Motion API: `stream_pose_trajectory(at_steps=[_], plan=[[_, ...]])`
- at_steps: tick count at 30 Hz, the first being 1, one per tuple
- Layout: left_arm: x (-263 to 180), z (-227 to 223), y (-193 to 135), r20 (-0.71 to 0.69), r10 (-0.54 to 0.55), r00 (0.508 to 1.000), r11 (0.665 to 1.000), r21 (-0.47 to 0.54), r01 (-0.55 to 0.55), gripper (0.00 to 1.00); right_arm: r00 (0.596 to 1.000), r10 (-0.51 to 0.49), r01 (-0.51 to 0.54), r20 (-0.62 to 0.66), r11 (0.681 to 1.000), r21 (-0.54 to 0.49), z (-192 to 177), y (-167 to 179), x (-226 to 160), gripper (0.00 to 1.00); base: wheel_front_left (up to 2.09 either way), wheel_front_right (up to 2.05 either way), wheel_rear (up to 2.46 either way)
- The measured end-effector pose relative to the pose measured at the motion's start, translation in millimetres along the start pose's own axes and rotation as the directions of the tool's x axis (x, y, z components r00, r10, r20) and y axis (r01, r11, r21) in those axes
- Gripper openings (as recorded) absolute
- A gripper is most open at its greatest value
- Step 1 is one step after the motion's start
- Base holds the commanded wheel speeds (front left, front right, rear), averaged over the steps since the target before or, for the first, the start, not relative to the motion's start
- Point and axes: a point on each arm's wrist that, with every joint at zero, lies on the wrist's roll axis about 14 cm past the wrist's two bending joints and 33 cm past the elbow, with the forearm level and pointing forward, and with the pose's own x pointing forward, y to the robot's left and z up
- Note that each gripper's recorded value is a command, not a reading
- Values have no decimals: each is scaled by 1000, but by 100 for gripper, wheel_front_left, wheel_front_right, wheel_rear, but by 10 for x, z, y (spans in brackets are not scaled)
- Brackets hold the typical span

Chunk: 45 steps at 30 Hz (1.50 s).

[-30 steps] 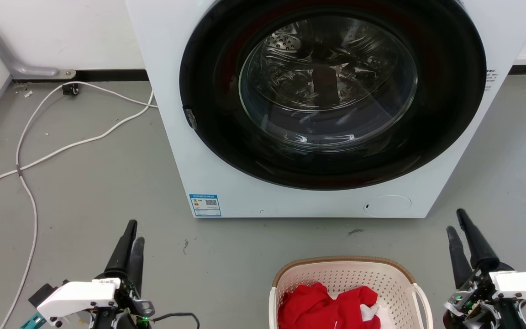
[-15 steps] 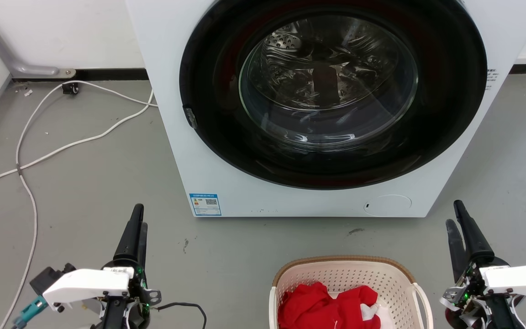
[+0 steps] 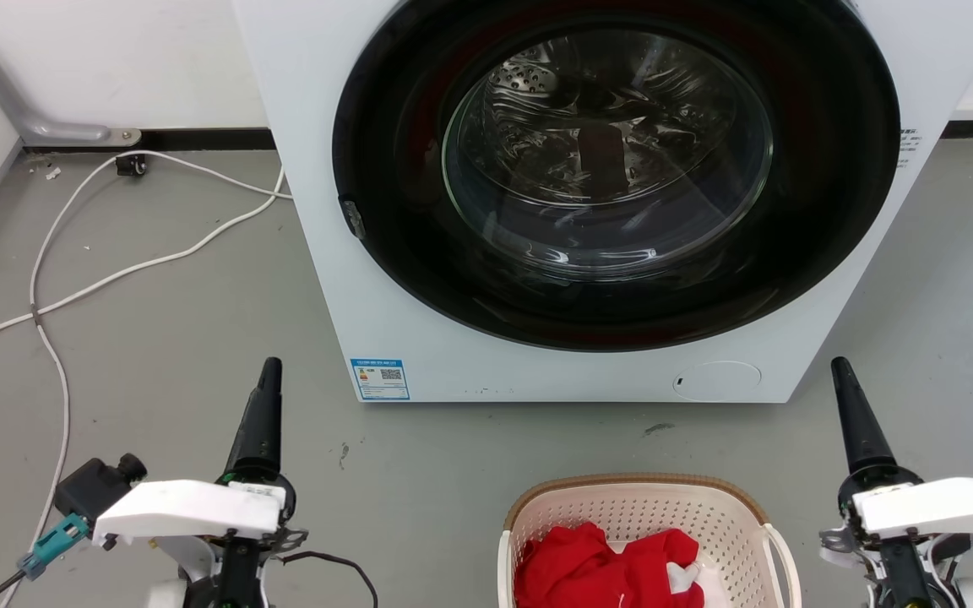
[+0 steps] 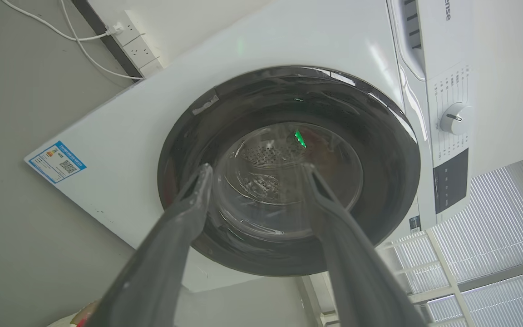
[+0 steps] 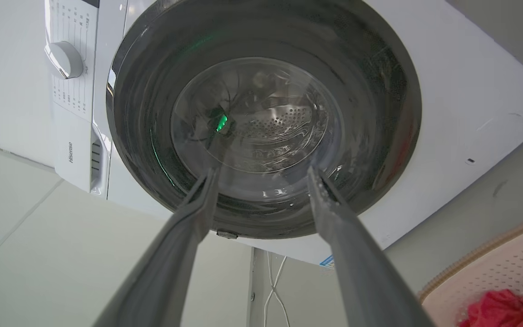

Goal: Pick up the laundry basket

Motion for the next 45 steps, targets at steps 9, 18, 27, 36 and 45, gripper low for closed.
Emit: stream_pose_trajectory(at_steps=[9,18,27,36,45], plan=[[0,-93,-50,-19,-7,1000,984,179,10,100,1000,20,-25,-24,974,-226,-78,45,2,100,0,0,0],[6,-158,-99,-30,-25,999,947,320,33,100,998,34,-50,-49,926,-374,-167,66,6,100,0,0,0],[-1,-184,-115,-31,-37,999,905,422,47,100,997,53,-75,-59,853,-516,-195,96,24,100,0,0,0],[1,-218,-119,-37,-43,998,841,539,56,100,996,56,-92,-76,776,-625,-245,81,31,100,0,0,0],[-2,-256,-90,-40,-36,999,776,628,53,100,994,46,-100,-94,690,-717,-289,21,16,100,0,0,0]])
